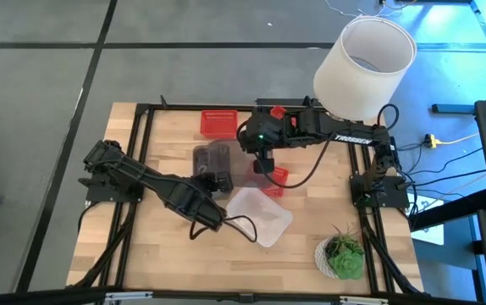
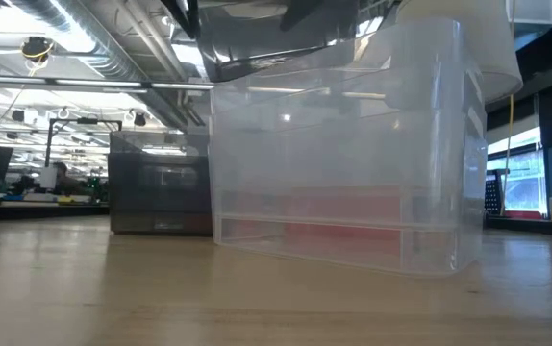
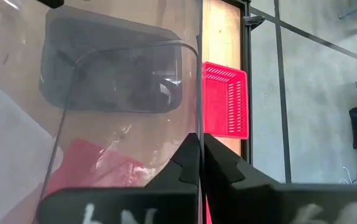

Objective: Stack baskets by color
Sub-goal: Stack the top black bin on the bottom black bins

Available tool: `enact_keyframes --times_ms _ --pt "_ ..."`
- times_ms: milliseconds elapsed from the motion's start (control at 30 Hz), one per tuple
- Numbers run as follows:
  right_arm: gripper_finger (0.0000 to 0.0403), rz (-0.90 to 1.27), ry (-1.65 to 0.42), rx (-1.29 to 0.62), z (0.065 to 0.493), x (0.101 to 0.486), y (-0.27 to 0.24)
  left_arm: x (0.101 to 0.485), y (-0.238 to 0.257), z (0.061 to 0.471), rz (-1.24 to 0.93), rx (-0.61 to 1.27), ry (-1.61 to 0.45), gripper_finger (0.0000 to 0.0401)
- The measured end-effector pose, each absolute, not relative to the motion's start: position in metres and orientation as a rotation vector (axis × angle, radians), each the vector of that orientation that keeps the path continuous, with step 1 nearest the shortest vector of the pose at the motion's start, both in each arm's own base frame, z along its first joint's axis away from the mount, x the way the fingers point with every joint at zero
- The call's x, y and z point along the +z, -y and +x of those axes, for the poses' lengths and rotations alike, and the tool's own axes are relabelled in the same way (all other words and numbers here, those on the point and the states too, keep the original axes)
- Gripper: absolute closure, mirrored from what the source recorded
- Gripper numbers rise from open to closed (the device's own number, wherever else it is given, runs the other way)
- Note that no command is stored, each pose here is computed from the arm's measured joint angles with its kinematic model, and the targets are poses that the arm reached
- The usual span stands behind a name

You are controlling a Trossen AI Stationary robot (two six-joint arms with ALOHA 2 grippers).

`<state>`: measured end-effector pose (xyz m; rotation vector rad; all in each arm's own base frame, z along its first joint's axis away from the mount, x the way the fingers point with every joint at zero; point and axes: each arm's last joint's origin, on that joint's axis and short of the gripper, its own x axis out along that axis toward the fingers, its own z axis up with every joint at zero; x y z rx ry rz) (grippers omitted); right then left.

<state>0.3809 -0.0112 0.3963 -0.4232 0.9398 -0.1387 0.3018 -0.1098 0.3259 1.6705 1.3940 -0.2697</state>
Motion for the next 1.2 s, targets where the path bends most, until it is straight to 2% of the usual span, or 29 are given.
enact_keyframes --times_ms 300,1200 --pt "0.04 -0.394 -0.913 -0.072 0.3834 0.3964 0.0084 0.3268 0.11 0.3044 1.655 -0.201 -1.37 0.0355" --pt "0.0401 -0.402 -0.906 -0.082 0.384 0.397 0.009 0.3272 0.1107 0.3062 1.59 -0.132 -1.343 0.0354"
